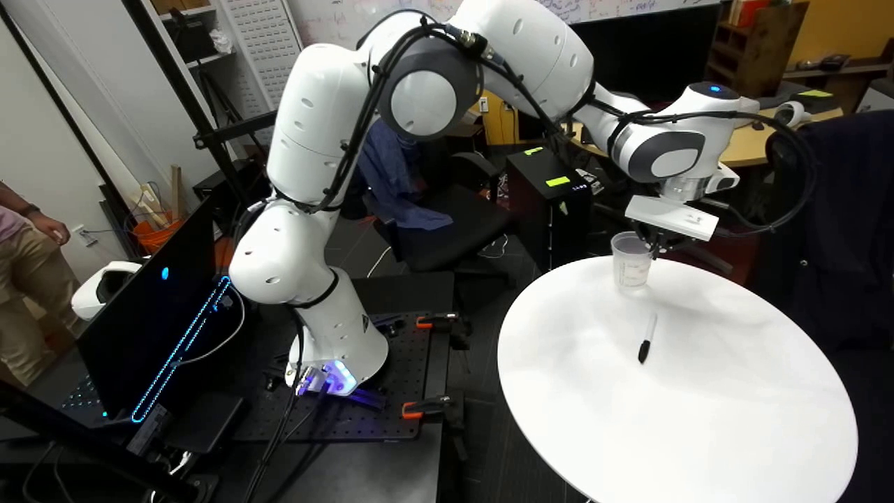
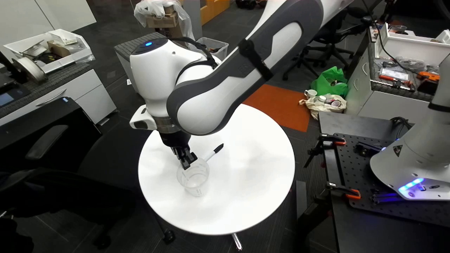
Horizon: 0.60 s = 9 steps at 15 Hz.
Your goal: Move the cup to the left
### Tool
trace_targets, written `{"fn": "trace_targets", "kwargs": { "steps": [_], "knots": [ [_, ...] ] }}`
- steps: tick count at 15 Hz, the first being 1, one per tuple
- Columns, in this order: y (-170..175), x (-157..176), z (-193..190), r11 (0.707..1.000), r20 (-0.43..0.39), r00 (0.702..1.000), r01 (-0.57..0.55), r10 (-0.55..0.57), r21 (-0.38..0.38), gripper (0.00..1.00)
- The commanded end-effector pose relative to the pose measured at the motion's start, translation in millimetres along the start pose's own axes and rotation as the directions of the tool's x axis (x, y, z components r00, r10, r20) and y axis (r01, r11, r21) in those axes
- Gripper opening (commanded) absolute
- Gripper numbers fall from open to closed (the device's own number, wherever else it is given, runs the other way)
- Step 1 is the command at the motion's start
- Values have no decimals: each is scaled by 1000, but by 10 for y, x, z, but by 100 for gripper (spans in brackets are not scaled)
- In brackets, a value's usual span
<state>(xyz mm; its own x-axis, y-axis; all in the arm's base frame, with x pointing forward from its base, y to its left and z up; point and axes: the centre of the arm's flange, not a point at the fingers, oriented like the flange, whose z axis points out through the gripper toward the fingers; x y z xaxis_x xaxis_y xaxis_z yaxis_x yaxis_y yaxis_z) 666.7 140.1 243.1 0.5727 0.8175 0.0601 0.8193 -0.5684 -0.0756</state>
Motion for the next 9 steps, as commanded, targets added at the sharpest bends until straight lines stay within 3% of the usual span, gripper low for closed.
{"fn": "trace_targets", "kwargs": {
  "steps": [1, 4, 5, 6, 9],
  "knots": [
    [175, 103, 55, 997, 7, 999, 47, -47, 58, 1],
    [233, 141, 123, 995, 29, 997, 63, -66, 83, 2],
    [250, 155, 138, 994, 36, 997, 65, -68, 85, 29],
    [262, 166, 152, 994, 42, 997, 62, -66, 86, 31],
    [304, 201, 155, 994, 53, 997, 52, -58, 98, 53]
  ]
}}
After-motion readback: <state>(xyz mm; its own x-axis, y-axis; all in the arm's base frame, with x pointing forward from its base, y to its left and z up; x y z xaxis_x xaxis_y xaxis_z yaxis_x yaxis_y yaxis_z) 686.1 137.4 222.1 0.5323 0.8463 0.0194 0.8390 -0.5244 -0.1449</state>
